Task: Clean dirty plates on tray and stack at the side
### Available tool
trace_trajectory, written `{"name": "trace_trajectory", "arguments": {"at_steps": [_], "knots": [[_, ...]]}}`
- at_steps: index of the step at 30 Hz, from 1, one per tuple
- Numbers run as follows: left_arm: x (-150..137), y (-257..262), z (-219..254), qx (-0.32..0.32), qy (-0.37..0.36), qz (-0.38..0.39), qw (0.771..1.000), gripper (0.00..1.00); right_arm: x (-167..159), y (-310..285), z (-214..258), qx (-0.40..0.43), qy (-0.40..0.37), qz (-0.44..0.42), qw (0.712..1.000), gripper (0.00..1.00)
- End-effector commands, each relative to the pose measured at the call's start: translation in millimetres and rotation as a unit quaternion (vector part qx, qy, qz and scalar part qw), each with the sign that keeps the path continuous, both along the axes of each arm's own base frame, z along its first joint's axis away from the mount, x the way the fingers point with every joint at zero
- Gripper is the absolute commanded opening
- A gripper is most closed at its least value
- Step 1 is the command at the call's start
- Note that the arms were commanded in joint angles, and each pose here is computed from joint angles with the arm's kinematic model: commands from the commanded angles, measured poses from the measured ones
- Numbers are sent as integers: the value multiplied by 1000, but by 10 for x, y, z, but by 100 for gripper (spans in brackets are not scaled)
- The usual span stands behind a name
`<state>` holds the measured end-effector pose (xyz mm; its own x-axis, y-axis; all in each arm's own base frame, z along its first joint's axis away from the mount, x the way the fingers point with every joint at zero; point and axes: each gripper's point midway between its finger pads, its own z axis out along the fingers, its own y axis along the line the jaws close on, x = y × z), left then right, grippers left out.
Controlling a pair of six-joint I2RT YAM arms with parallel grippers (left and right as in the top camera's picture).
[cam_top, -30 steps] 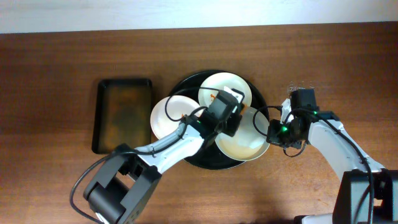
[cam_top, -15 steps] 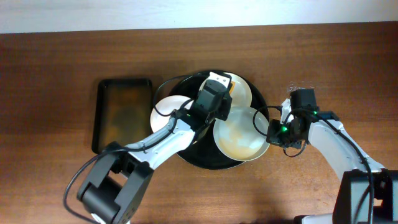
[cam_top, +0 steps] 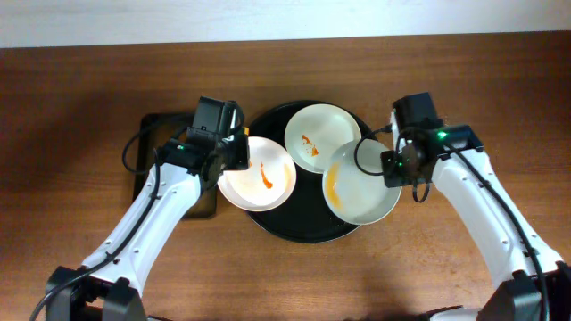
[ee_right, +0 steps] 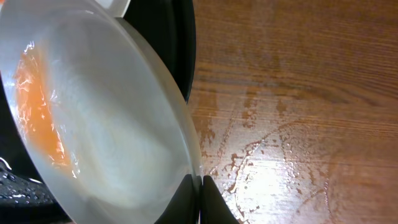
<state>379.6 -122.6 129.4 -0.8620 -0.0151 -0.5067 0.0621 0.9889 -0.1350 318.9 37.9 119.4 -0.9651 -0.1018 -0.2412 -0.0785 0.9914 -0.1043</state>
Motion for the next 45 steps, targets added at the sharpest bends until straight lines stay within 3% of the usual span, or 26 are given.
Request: {"name": "trace_trajectory", "arguments": {"at_steps": [1, 6, 13, 24, 32, 36, 39, 45], "knots": [[7, -12, 120, -17, -12, 3, 1000, 0, 80, -108, 213, -75, -47, -32, 996, 4], [8, -11, 120, -17, -12, 3, 1000, 0, 198, 135, 736, -212, -136, 23, 967, 4], [9, -11, 121, -17, -12, 3, 1000, 0, 191, 379, 1033, -283, -203, 49, 936, 4], [8, -11, 120, -17, -12, 3, 1000, 0, 218, 338, 1214, -289, -250, -4, 924, 4], [8, -12, 120, -17, -12, 3, 1000, 0, 280, -326, 962, -169, -196, -172, 950, 4], [8, -12, 120, -17, -12, 3, 1000, 0, 254, -915, 799, -48, -149, -285, 946, 4], [7, -12, 120, -17, -12, 3, 1000, 0, 179, -1371, 687, 83, -122, -373, 916, 4], [1, -11, 116, -17, -10, 3, 1000, 0, 95, -2125, 325, 160, -99, -466, 864, 4]]}}
